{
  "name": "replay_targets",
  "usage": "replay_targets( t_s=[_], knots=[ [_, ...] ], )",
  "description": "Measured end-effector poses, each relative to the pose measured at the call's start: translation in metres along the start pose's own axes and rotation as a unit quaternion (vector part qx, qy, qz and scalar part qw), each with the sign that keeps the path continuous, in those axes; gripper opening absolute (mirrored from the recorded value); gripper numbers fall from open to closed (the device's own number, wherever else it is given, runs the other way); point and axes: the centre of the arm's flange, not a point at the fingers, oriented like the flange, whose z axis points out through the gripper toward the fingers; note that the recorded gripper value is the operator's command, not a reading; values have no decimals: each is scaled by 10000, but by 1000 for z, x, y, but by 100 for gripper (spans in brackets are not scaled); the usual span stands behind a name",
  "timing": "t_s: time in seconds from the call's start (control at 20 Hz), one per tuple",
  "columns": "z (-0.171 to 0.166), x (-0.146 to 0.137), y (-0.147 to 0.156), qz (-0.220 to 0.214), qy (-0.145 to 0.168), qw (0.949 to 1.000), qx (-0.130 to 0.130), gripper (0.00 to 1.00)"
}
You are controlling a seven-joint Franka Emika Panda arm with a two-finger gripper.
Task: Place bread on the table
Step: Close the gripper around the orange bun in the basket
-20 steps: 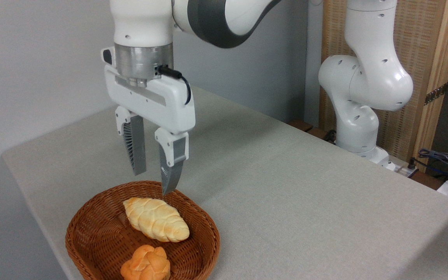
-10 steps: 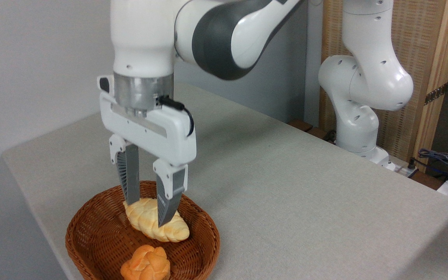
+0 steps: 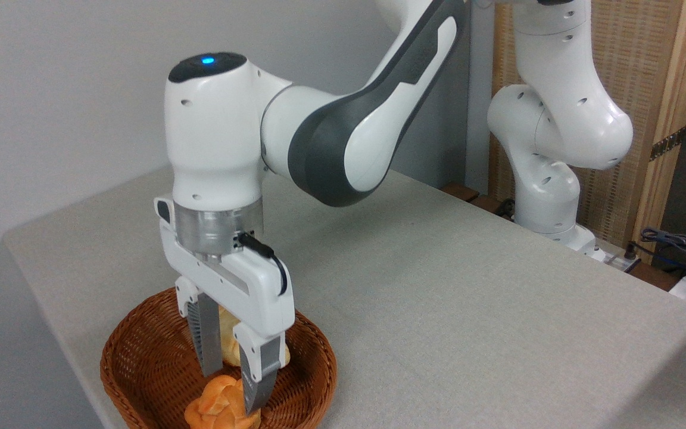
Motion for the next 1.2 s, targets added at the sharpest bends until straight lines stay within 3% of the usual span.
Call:
replay_targets(
  t_s=[0.55,0.7,0.75,1.2],
  knots=[
    [21,-5,-6,297,-217,9993,78,99],
    [22,-2,-3,341,-231,9991,78,68],
    [22,-2,-2,349,-233,9991,78,62],
    [22,0,-1,372,-230,9990,76,58]
  ],
)
